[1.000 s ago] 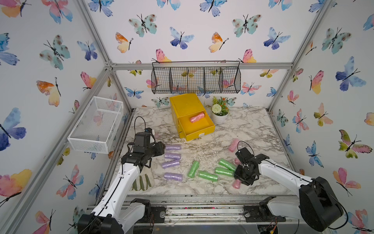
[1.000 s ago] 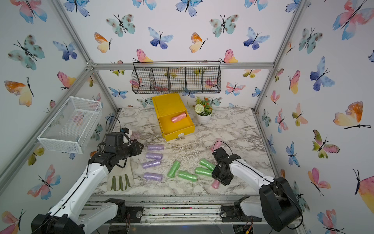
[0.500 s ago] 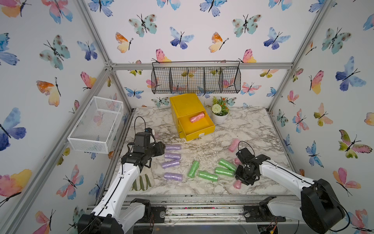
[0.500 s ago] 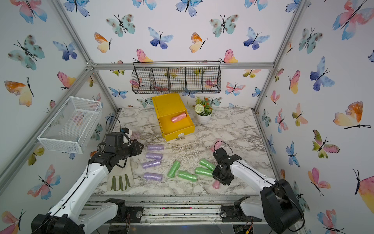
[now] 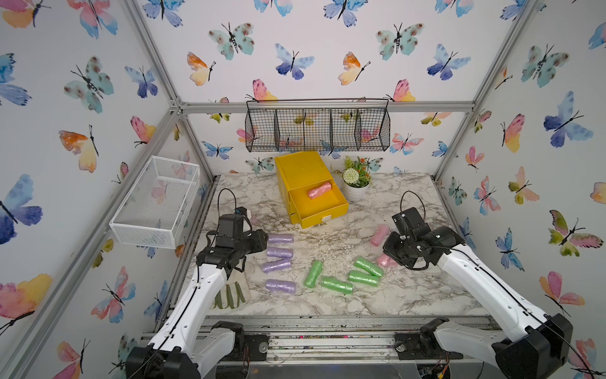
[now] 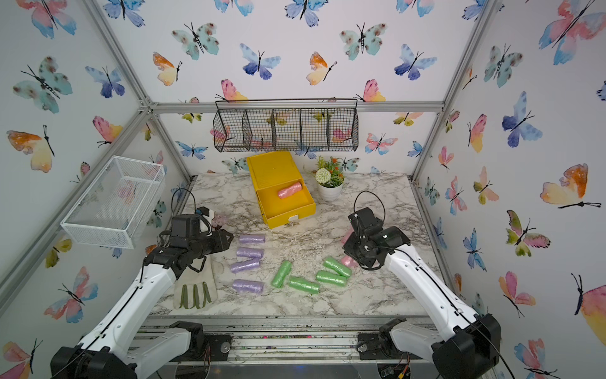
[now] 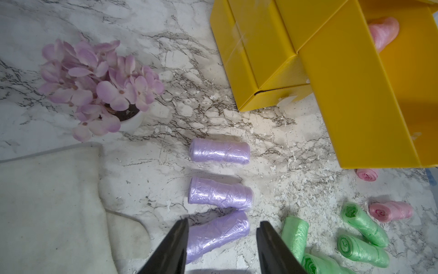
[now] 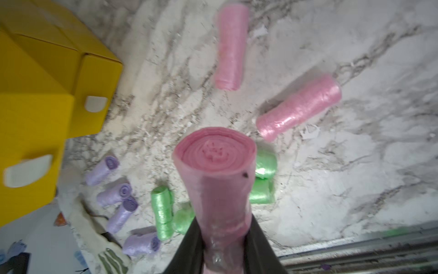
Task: Sort the rolls of trash bags by color and place them into the drawer
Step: Pick up the roll of trash bags from the center of the board.
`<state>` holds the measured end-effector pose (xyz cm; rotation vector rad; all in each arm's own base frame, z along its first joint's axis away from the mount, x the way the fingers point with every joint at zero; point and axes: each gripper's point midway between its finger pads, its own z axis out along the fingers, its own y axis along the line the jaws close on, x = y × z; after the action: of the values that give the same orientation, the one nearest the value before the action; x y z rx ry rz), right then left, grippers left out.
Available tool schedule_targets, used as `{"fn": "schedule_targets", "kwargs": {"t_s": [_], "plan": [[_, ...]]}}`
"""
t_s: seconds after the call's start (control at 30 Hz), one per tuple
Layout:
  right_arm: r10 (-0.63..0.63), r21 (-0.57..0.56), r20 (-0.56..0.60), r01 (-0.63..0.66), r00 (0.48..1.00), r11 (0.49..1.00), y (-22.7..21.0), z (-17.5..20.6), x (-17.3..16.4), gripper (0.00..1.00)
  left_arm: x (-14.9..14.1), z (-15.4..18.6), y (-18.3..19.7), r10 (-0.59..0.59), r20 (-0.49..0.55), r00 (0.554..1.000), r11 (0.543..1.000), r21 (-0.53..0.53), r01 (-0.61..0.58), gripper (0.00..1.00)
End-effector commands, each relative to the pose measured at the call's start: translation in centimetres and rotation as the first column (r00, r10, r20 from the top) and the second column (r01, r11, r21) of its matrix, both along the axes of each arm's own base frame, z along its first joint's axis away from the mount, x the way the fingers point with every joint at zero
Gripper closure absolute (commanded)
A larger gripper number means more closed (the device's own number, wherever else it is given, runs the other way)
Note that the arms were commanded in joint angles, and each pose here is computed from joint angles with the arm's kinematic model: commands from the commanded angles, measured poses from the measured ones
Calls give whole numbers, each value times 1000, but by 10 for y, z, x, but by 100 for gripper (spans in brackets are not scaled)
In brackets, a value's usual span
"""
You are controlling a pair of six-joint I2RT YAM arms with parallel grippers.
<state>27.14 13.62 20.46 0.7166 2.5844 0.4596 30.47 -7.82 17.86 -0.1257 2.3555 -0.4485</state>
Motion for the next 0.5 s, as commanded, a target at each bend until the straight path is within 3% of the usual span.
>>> {"fn": "schedule_targets", "kwargs": {"t_s": [0.0, 0.2, 0.47], "plan": [[8, 92, 123, -19, 992, 996, 26, 41, 39, 72, 1, 4, 0, -2, 16, 1000, 1000, -16, 2, 48], [8, 300, 311, -106, 950, 948, 92, 110, 101, 73, 2, 0, 2, 7, 8, 1000, 1000, -19, -7, 49], [6, 367, 368, -151, 930, 918, 154, 152, 142, 73, 3, -3, 3, 10, -4, 1000, 1000, -20, -10, 48]]}}
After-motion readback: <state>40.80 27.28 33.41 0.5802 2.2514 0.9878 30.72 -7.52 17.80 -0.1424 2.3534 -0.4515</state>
